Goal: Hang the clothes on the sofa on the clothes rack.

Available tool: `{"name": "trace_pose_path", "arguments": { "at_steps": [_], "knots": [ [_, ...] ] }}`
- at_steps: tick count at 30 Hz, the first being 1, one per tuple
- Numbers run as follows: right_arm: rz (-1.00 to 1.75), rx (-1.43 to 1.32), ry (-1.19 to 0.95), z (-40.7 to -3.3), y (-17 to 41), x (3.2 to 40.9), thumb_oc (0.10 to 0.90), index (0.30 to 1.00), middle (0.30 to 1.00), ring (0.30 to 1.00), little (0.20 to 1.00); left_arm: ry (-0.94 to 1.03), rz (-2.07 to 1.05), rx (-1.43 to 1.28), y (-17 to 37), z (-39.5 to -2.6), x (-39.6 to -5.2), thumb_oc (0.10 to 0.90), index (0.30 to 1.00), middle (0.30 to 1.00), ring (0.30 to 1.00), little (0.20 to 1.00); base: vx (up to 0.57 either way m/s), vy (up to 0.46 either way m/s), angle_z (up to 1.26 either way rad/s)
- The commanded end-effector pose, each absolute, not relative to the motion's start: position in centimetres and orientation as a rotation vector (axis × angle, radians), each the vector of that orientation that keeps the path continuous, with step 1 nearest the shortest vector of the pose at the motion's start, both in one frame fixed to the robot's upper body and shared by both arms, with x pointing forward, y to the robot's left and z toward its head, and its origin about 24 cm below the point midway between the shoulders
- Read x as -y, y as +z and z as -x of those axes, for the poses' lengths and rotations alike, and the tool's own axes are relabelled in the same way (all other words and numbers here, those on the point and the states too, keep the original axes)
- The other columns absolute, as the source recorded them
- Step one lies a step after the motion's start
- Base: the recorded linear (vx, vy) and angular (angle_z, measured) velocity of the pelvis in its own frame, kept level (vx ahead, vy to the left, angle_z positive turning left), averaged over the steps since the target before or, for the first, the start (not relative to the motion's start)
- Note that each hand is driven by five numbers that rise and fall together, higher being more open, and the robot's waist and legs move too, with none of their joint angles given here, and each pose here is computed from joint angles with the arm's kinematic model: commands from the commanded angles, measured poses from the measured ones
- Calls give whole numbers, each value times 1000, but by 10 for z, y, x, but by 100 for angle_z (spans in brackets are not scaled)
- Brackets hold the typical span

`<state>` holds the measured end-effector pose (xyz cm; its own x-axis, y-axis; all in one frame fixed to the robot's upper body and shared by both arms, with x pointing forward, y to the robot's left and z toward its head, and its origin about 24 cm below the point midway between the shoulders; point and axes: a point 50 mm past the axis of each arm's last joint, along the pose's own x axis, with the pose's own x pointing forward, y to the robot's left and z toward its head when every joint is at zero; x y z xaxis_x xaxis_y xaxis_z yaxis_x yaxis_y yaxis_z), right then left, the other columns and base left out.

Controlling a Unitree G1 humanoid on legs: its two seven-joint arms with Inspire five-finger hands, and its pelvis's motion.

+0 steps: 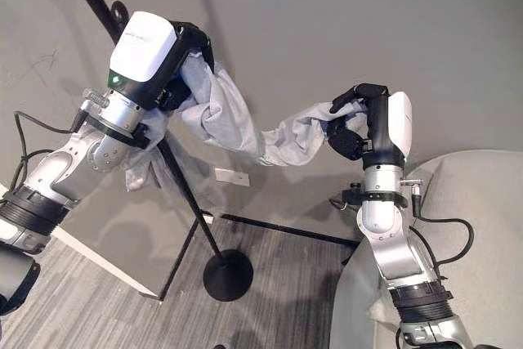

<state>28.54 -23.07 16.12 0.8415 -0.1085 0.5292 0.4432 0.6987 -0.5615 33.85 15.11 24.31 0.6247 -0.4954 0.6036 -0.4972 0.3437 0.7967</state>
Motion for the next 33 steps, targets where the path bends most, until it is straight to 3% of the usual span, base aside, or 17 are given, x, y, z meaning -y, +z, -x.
{"name": "trace_pose_path", "arguments": {
  "at_steps": [1, 17, 18, 19, 26, 33],
  "knots": [
    [735, 665, -359, -280, 194, 233, 400, 300, 300, 300, 300, 169, -1171, 1041, 285, -338, -168, 400, 300, 300, 300, 300, 6, 4, -4],
    [703, 253, -316, -252, 98, 262, 400, 300, 300, 300, 300, 7, -1349, 783, 213, -337, -193, 403, 305, 305, 305, 305, 0, -1, -6],
    [695, 219, -305, -250, 90, 262, 400, 300, 300, 300, 300, -11, -1372, 778, 211, -337, -193, 621, 632, 632, 632, 632, -6, -4, -4],
    [688, 198, -294, -249, 85, 261, 400, 300, 300, 300, 300, -20, -1392, 779, 211, -336, -192, 800, 900, 900, 900, 900, 0, 0, 0],
    [633, 116, -208, -240, 62, 250, 400, 300, 300, 300, 300, -98, -1414, 724, 189, -334, -189, 800, 900, 900, 900, 900, 0, 1, 1],
    [609, 51, -235, -241, 50, 252, 400, 300, 300, 300, 300, -9, -1313, 654, 179, -333, -202, 800, 900, 900, 900, 900, -8, -4, -1]
  ]
}}
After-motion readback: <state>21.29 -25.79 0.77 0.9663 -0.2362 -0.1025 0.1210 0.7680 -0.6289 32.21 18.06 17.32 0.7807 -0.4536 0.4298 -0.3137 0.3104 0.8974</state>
